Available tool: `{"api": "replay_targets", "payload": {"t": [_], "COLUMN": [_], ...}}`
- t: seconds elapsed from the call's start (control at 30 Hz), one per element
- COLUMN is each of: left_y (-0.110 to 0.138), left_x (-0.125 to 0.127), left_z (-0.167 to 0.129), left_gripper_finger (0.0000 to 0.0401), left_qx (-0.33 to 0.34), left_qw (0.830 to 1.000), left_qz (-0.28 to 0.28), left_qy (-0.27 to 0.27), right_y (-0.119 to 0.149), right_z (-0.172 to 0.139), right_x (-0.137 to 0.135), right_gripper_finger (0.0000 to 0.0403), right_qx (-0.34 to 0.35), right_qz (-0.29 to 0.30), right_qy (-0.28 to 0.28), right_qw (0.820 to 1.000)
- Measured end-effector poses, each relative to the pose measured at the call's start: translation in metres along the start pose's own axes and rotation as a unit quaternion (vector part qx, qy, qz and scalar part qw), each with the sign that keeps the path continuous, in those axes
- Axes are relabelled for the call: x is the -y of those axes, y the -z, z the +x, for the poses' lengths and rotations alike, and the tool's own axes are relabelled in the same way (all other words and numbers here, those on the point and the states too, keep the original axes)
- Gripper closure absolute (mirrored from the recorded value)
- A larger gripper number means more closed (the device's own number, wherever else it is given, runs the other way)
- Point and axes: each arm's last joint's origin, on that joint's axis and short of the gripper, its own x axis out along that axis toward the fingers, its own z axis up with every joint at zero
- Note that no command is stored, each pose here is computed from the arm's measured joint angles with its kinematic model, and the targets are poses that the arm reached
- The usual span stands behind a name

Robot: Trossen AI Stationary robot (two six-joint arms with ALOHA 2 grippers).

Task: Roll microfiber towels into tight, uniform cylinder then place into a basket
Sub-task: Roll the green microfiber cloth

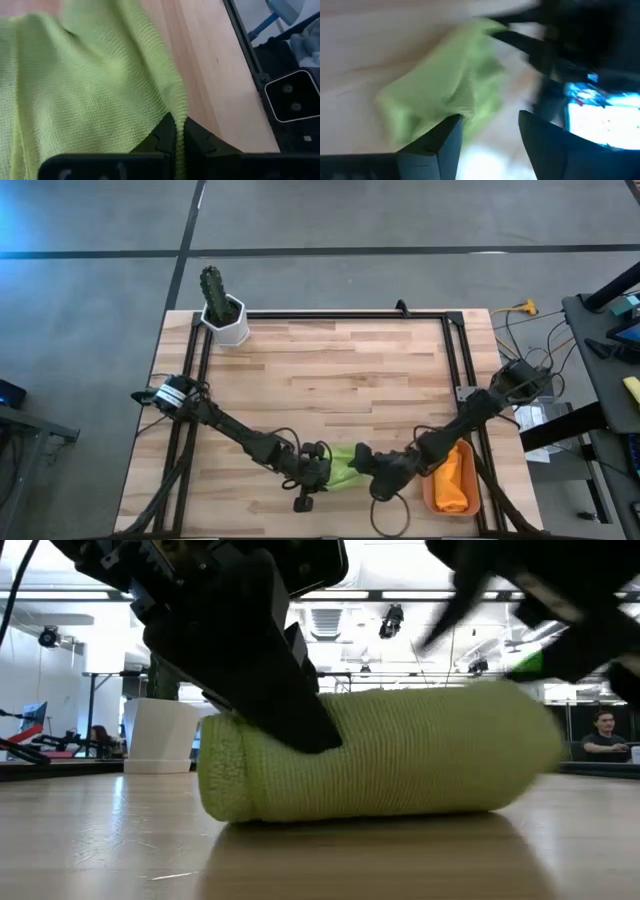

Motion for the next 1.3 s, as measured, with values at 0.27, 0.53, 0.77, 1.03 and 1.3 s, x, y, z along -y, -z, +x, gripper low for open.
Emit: {"api": "replay_targets", "payload": {"t": [0.27,0.53,0.77,1.03,1.3], "left_y": [0.003,0.003,0.004,0.004,0.004], "left_x": [0.001,0.001,0.001,0.001,0.001], "left_z": [0.001,0.001,0.001,0.001,0.001], "left_gripper_finger": [0.0401,0.0401,0.0401,0.0401,0.0401], "left_qx": [-0.008,-0.008,-0.009,-0.011,-0.01], "left_qw": [1.0,1.0,1.0,1.0,1.0], "left_qz": [0.001,0.001,0.001,0.002,0.003], "left_qy": [0.0,-0.002,-0.004,-0.004,-0.004], "right_y": [-0.003,0.003,0.007,-0.004,0.006], "right_z": [0.003,0.004,0.006,-0.009,0.014], "right_x": [-0.001,-0.017,-0.027,-0.002,-0.006], "right_gripper_finger": [0.0275,0.0358,0.038,0.0393,0.0394], "right_qx": [0.037,0.048,-0.047,0.009,0.08], "right_qz": [0.017,0.018,-0.011,0.067,0.16], "right_qy": [-0.007,-0.081,-0.043,0.035,-0.061], "right_qw": [0.999,0.995,0.998,0.997,0.982]}}
